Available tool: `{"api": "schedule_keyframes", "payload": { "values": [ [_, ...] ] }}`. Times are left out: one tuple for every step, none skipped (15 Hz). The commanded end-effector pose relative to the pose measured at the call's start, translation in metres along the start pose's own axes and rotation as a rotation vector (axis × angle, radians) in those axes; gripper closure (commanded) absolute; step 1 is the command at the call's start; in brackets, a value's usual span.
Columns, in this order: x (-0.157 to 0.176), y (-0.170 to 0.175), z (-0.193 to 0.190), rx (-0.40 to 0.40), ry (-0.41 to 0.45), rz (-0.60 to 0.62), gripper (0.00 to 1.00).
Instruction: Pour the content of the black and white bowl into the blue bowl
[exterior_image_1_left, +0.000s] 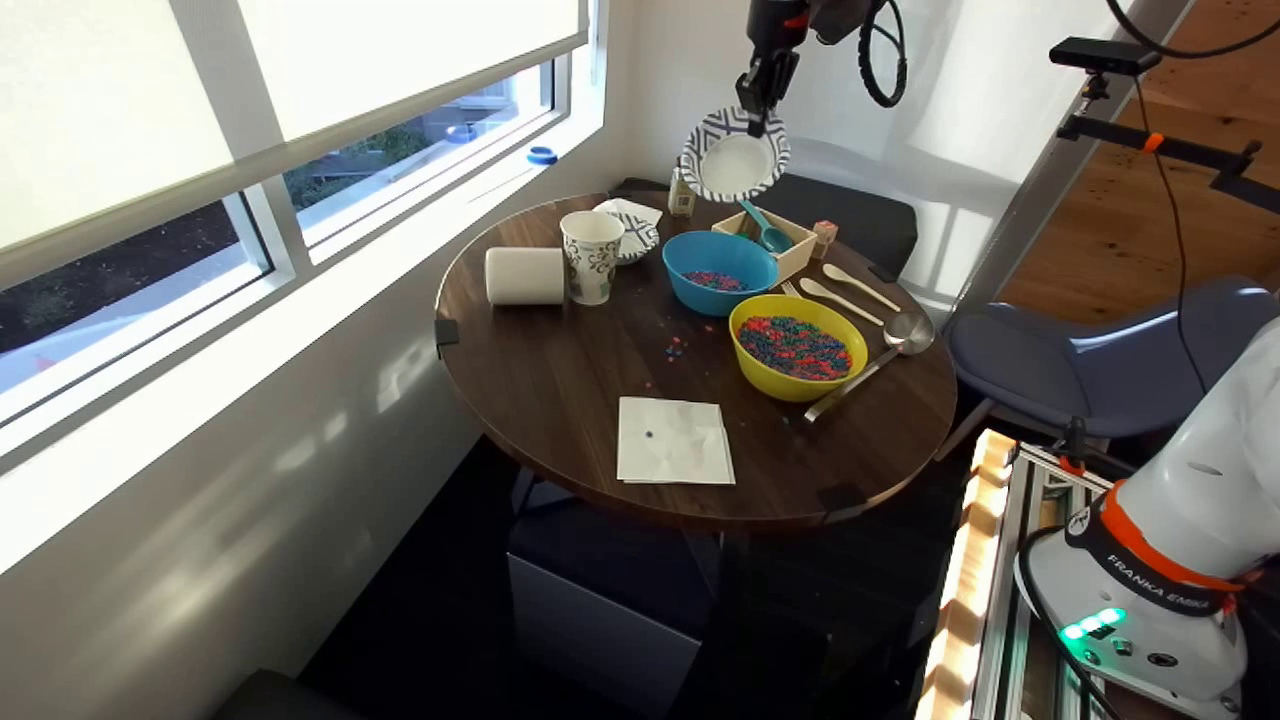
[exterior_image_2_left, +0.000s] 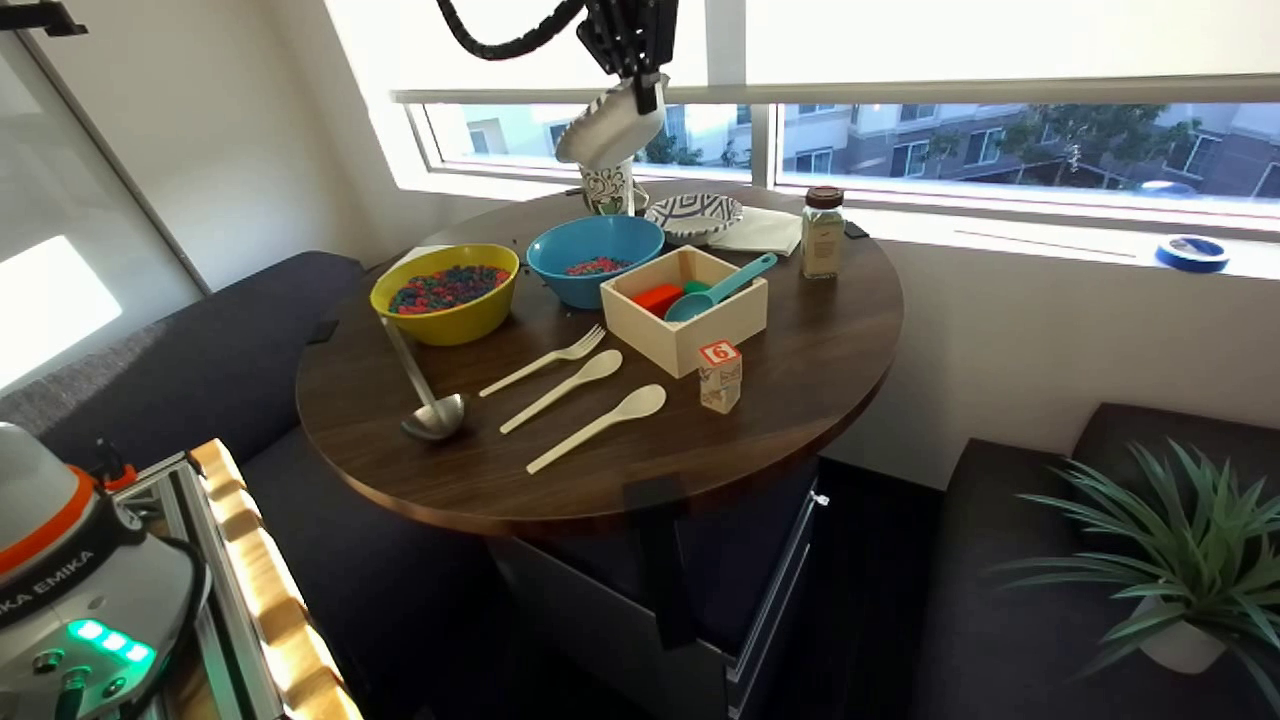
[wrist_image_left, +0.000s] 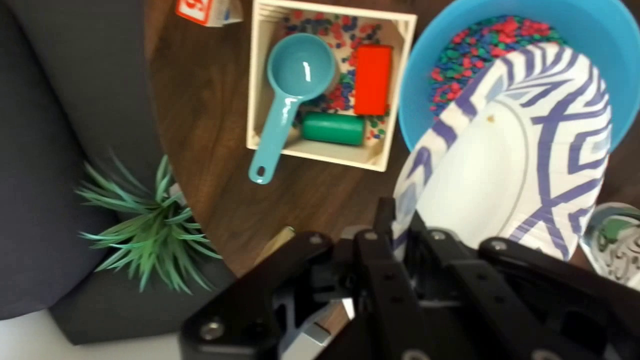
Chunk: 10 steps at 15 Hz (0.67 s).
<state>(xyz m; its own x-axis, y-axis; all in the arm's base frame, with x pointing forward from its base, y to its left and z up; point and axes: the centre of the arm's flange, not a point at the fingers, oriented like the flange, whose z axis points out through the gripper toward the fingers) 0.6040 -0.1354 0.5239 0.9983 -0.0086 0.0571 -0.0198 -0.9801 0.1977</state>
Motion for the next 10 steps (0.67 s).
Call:
{"api": "schedule_keyframes", "payload": {
  "values": [
    [0.021,0.021,0.006,0.203,0.027,0.010,0.99],
    [0.024,0.029,0.009,0.259,0.040,0.020,0.99],
    [0.028,0.036,0.015,0.315,0.052,0.030,0.99],
    [0.031,0.043,0.021,0.370,0.066,0.045,0.99],
    [0.033,0.048,0.028,0.424,0.080,0.061,0.99],
    [0.035,0.053,0.035,0.478,0.094,0.072,0.99],
    [0.038,0.057,0.042,0.533,0.114,0.082,0.99],
    [0.043,0.060,0.051,0.586,0.131,0.097,0.99],
    [0.048,0.063,0.059,0.640,0.142,0.115,0.99],
    [0.051,0.065,0.066,0.694,0.146,0.133,0.99]
  ]
}}
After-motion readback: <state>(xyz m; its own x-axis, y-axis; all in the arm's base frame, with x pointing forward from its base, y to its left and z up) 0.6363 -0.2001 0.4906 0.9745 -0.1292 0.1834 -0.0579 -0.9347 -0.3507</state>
